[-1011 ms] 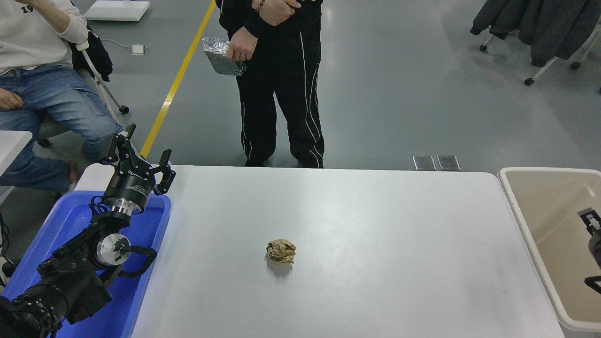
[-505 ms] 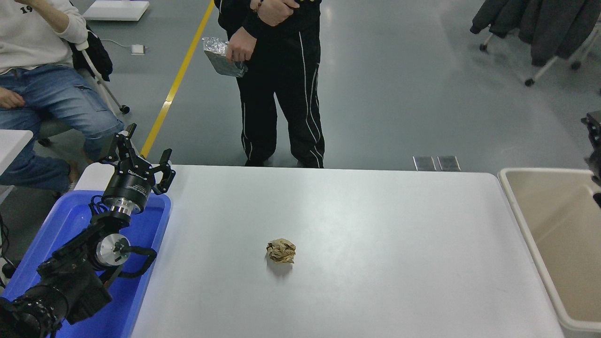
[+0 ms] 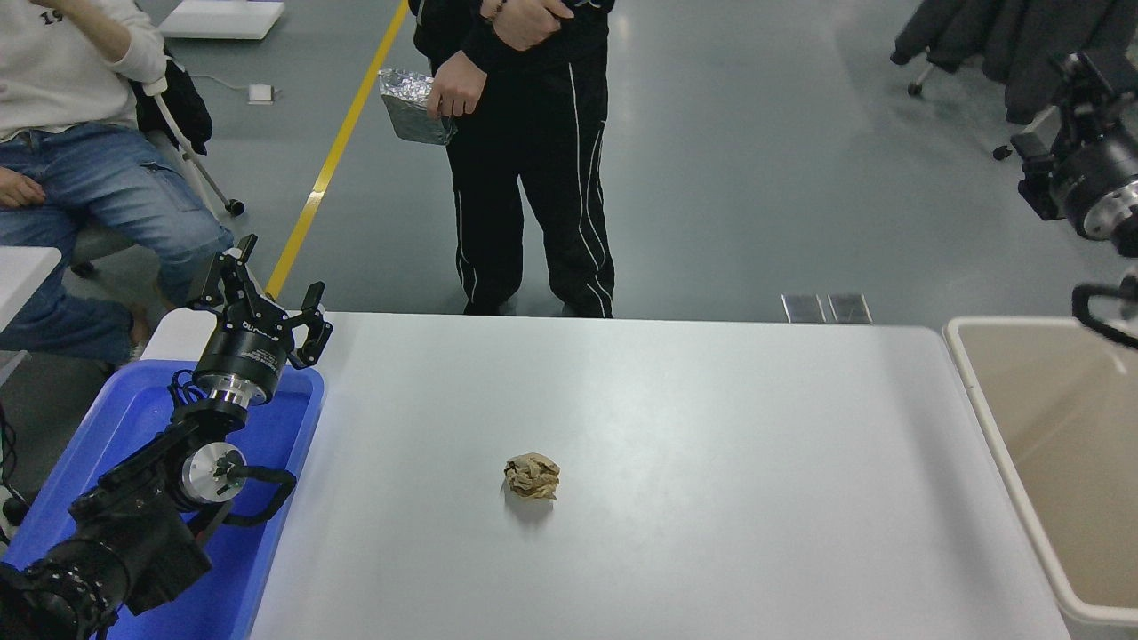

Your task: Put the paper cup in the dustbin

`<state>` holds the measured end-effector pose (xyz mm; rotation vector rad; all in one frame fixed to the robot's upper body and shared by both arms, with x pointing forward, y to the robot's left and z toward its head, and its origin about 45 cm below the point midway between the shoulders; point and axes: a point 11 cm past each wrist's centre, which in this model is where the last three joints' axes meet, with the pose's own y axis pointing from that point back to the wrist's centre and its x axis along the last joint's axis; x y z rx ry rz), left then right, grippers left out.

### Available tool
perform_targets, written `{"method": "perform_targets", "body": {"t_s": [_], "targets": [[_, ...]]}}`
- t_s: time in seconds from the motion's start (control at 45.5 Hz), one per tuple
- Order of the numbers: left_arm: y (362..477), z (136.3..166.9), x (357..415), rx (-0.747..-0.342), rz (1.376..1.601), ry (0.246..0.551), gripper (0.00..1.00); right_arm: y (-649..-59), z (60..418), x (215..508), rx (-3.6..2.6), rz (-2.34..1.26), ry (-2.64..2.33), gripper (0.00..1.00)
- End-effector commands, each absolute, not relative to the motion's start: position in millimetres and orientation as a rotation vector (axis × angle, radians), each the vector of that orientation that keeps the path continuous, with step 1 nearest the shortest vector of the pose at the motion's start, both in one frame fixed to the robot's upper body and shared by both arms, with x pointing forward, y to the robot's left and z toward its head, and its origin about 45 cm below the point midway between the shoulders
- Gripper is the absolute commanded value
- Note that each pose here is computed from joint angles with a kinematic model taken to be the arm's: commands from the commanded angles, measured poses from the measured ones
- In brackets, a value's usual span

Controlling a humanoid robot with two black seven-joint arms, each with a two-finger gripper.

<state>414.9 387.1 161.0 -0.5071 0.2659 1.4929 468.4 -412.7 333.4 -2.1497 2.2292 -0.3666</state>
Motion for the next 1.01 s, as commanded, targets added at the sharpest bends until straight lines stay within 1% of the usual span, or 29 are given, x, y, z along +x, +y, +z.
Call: {"method": "perform_targets", "body": {"t_s": [0.0, 0.154, 0.176, 0.22, 0.264, 0.352, 0.418, 0.549, 0.593, 0.615, 0.659, 0.747, 0.791, 0.967, 0.989], "targets": [[386.6, 161.0, 415.0, -0.508, 1.492, 0.266, 1.0, -388, 283, 447, -2.073, -0.21, 2.127, 0.99], [386.6, 161.0, 415.0, -0.508, 1.492, 0.266, 1.0, -383, 233, 427, -2.018, -0.017, 2.156, 0.99], [386.7, 160.3, 414.6, -0.507, 1.493, 0.267, 1.0, -383, 229, 425, -2.009, 0.0, 2.161, 0.99], [387.3, 161.3, 415.0, -0.507, 1.493, 0.265, 1.0, -382, 219, 421, -1.999, 0.032, 2.174, 0.99], [387.3, 161.3, 415.0, -0.507, 1.493, 0.265, 1.0, -381, 208, 416, -1.993, 0.068, 2.187, 0.99], [386.8, 160.3, 414.6, -0.507, 1.493, 0.267, 1.0, -382, 195, 411, -1.932, 0.193, 2.183, 0.99], [386.6, 161.0, 415.0, -0.508, 1.492, 0.266, 1.0, -385, 186, 410, -1.858, 0.324, 2.171, 0.99], [386.6, 161.0, 415.0, -0.508, 1.492, 0.266, 1.0, -391, 178, 408, -1.764, 0.479, 2.132, 0.99], [387.0, 160.7, 414.9, -0.507, 1.493, 0.266, 1.0, -391, 176, 408, -1.764, 0.482, 2.135, 0.99], [387.3, 161.3, 415.0, -0.507, 1.493, 0.265, 1.0, -391, 176, 408, -1.763, 0.481, 2.135, 0.99], [387.0, 160.7, 414.9, -0.507, 1.493, 0.266, 1.0, -391, 176, 408, -1.764, 0.479, 2.135, 0.99], [387.3, 161.3, 415.0, -0.507, 1.493, 0.265, 1.0, -391, 177, 408, -1.765, 0.478, 2.133, 0.99], [387.0, 160.7, 414.9, -0.507, 1.493, 0.266, 1.0, -391, 177, 408, -1.765, 0.478, 2.133, 0.99], [387.0, 160.7, 414.9, -0.507, 1.493, 0.266, 1.0, -391, 177, 407, -1.764, 0.474, 2.131, 0.99], [387.3, 161.3, 415.0, -0.507, 1.493, 0.265, 1.0, -391, 177, 407, -1.766, 0.473, 2.131, 0.99]]}}
